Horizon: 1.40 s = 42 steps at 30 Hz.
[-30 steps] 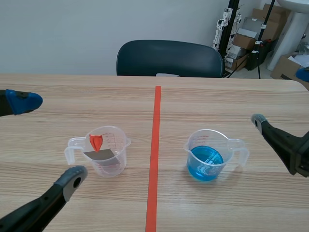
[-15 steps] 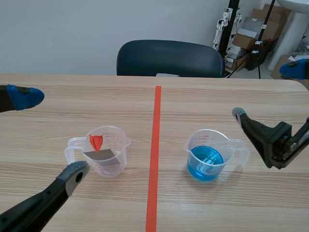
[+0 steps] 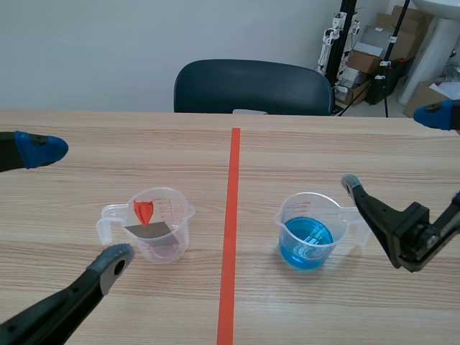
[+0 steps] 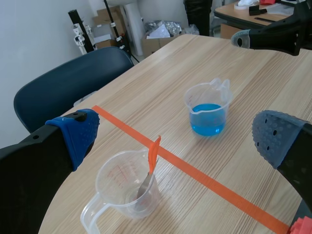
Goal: Do the redox reaction experiment. return to the home posture
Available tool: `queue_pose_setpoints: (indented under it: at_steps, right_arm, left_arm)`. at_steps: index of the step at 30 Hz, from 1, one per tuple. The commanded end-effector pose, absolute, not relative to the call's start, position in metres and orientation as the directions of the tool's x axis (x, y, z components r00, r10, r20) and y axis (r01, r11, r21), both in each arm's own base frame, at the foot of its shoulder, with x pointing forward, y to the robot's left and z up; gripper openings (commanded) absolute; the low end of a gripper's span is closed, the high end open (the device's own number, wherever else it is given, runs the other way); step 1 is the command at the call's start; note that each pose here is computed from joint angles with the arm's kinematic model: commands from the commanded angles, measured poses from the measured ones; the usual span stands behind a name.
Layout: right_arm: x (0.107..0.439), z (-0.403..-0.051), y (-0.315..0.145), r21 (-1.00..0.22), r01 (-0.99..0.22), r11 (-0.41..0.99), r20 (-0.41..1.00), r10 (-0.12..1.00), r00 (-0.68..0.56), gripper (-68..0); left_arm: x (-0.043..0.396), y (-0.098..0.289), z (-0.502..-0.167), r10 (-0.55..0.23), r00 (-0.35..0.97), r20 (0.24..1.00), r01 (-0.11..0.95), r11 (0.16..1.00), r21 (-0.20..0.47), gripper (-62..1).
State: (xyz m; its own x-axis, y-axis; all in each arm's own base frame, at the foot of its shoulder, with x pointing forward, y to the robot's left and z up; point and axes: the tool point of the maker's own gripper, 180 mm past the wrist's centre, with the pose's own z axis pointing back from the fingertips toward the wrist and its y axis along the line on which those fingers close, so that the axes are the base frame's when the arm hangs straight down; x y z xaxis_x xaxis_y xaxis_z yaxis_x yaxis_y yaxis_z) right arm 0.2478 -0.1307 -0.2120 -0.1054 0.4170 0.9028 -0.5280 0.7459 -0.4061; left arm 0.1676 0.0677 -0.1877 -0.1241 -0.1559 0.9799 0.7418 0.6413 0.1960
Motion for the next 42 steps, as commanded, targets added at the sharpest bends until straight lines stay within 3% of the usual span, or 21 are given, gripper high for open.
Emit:
queue_pose_setpoints:
  at_steps: [1,33,42]
  right_arm:
    - [0.251,-0.198,-0.13,-0.422,-0.513,0.748,0.901,0.408,-0.146,0.4]
    - [0.253,-0.197,-0.133,-0.439,-0.504,0.744,0.893,0.424,-0.153,0.4]
    - [0.253,-0.196,-0.132,-0.438,-0.505,0.743,0.894,0.42,-0.157,0.4]
  left_arm:
    - [0.167,0.064,-0.18,-0.126,-0.139,0.982,0.742,0.644,0.188,1.4]
    - [0.174,0.069,-0.185,-0.153,-0.14,0.978,0.732,0.649,0.206,1.4]
    - [0.193,0.071,-0.181,-0.207,-0.18,0.962,0.71,0.65,0.272,1.4]
